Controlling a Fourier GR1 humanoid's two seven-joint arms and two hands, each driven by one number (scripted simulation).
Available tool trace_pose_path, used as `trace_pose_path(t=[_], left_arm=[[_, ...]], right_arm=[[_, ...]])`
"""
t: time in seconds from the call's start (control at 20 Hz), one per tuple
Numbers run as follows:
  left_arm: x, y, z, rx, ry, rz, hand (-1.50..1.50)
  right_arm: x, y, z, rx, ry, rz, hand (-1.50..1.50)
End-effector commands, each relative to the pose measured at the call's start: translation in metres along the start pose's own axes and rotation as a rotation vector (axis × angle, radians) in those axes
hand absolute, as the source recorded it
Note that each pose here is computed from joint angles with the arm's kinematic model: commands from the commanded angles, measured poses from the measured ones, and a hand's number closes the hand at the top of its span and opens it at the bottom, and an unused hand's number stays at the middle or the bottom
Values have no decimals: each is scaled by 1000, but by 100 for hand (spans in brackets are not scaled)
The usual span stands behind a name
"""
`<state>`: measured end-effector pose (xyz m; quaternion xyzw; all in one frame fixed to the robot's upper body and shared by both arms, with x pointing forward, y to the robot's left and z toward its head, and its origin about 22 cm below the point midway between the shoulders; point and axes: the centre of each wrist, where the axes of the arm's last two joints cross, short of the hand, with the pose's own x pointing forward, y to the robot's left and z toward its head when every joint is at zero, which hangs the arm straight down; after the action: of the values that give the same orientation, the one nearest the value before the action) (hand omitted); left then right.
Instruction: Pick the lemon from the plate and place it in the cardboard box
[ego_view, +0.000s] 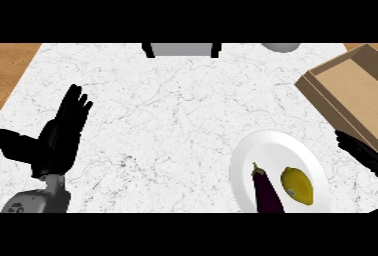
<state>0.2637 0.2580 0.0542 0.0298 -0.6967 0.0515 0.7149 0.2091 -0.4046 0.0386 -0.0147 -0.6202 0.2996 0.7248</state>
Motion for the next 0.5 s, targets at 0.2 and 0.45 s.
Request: trace_pose_path(t=[0.2,0.45], left_arm=[[17,-8,13,12,-16,-22,0],[2,9,-6,-2,-6,-3,0]], right_arm=[[-5,15,-10,24,6,-9,-150],[-18,38,-9,10,44,54,-150]])
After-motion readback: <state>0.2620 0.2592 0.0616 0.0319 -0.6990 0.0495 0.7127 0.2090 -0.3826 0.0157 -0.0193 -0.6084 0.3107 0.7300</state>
